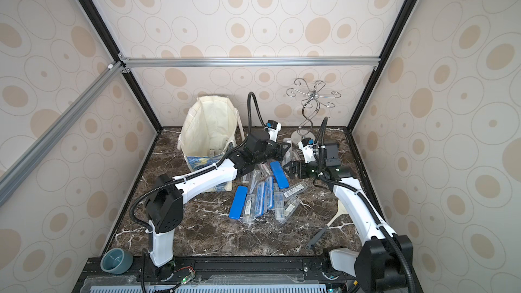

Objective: Put the compass set into the canvas bag
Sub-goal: Pick up the compass set at the center of the board, then place the compass set in the canvas bag.

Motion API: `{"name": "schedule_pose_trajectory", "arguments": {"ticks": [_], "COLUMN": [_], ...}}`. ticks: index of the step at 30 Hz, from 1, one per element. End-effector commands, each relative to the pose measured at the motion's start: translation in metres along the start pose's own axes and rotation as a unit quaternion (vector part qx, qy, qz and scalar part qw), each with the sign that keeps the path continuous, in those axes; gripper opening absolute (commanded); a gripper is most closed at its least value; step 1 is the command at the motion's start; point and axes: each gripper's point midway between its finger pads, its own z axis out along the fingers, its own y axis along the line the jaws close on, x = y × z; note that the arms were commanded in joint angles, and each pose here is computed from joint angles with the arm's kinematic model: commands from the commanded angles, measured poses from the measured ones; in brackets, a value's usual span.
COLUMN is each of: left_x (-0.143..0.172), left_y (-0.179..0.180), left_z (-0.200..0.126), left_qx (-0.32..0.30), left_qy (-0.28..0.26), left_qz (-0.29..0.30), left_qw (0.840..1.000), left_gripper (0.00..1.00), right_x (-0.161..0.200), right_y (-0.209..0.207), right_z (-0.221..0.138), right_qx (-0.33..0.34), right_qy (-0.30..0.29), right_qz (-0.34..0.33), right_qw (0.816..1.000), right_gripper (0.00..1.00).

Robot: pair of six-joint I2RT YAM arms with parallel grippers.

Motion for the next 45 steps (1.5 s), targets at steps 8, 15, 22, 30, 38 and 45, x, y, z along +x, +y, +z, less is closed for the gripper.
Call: {"name": "schedule_pose_trajectory", "arguments": {"ticks": [8,15,22,30,38,45], "left_x": [-0.102,-0.161,-0.199,-0.191,-0.124,-0.065], "left_y": [0.027,0.063,0.090,0.138,0.209,0.263], "left_z": [-0.040,-0.103,-0.173,-0.226,-0.218,-0.189], "left_qx": [-0.111,-0.249,-0.359,-0.472,-0.456,-0.433], "left_qy": [-0.075,-0.124,-0.164,-0.154,-0.089,-0.017], "left_qz": [0.102,0.159,0.187,0.183,0.121,0.070], "left_qw": [0.986,0.947,0.899,0.849,0.877,0.898], "left_gripper": [0.16,0.16,0.16,0.17,0.17,0.18], "right_x": [0.018,0.023,0.030,0.038,0.038,0.036], "right_y": [-0.016,-0.020,-0.026,-0.033,-0.032,-0.028], "right_z": [-0.014,-0.005,0.005,0.012,0.015,0.015], "right_qx": [0.062,0.061,0.063,0.073,0.067,0.058], "right_qy": [-0.019,0.000,0.020,0.049,0.058,0.057], "right_qz": [0.004,0.012,0.023,0.034,0.043,0.048], "right_qw": [0.998,0.998,0.998,0.995,0.995,0.996], "right_gripper": [1.00,1.00,1.00,1.00,1.00,1.00]}}
